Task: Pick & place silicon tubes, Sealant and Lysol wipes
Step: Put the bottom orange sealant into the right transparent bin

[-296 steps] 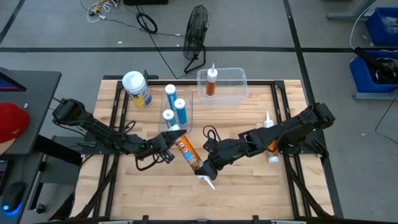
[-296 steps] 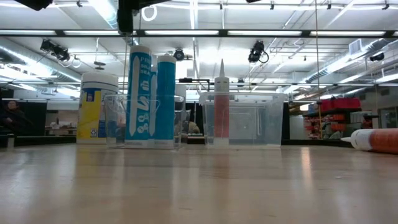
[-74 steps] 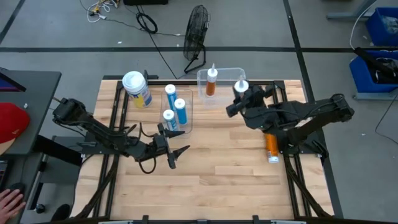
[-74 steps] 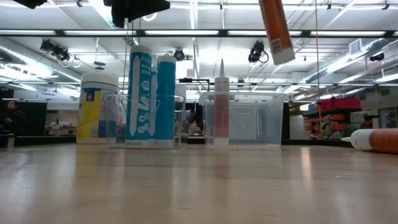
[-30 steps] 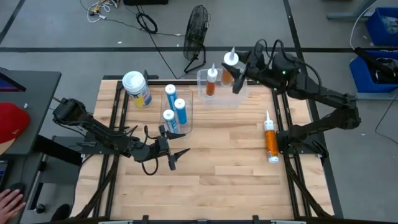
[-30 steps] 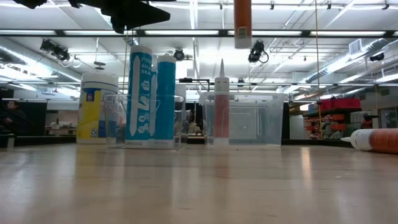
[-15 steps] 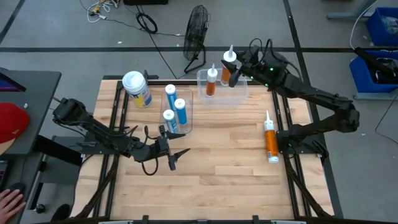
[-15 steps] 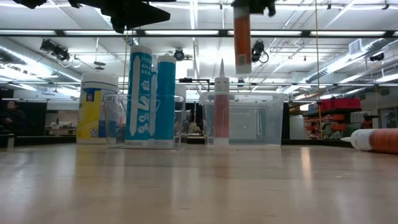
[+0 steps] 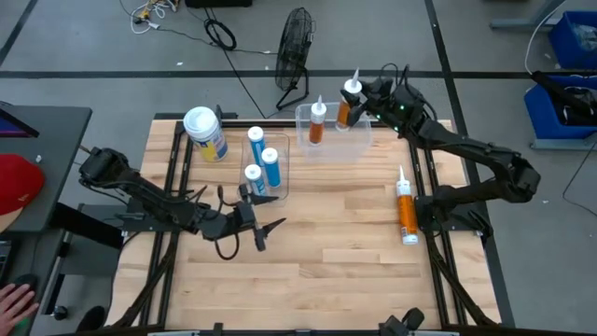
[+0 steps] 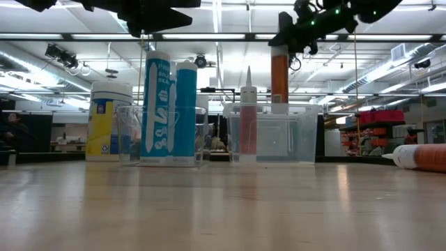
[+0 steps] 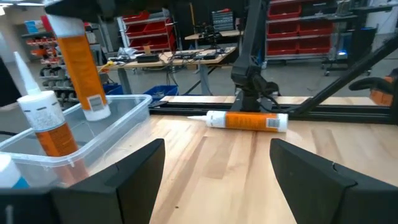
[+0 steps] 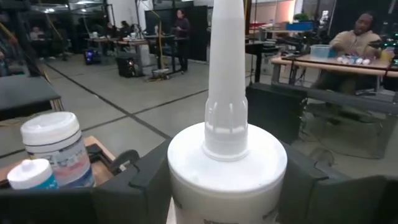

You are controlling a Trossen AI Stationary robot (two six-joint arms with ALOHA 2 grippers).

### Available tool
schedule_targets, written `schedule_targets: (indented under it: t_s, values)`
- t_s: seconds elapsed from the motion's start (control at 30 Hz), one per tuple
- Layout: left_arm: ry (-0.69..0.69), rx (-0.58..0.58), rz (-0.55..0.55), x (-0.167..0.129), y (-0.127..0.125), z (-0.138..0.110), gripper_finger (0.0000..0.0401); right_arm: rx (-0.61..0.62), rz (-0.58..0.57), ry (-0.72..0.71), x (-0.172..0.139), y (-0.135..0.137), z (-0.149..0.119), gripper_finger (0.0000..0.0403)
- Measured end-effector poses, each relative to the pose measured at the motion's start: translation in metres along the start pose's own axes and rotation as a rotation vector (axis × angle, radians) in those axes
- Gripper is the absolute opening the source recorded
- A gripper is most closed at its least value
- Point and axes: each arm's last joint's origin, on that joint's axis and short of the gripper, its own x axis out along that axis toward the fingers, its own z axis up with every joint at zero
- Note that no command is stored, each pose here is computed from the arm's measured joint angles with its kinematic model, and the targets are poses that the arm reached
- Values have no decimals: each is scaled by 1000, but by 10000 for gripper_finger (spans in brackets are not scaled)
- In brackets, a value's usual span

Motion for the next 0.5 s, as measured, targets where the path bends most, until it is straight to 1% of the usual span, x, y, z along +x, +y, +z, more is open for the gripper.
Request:
schedule_targets:
  t_s: [0.13, 0.3, 0.43, 0.5]
  values:
    - [1, 0, 17, 3, 3, 0, 293, 31, 13, -18, 5, -9, -18, 204]
    - [2, 0, 26, 5, 5, 0, 293, 60, -34, -3, 13, -23, -45, 204]
    - [2, 0, 28, 5, 6, 0, 293, 81, -25, -27, 21, -26, -57, 204]
    - [2, 1, 30, 6, 6, 0, 293, 80, -26, -2, 27, -26, -65, 204]
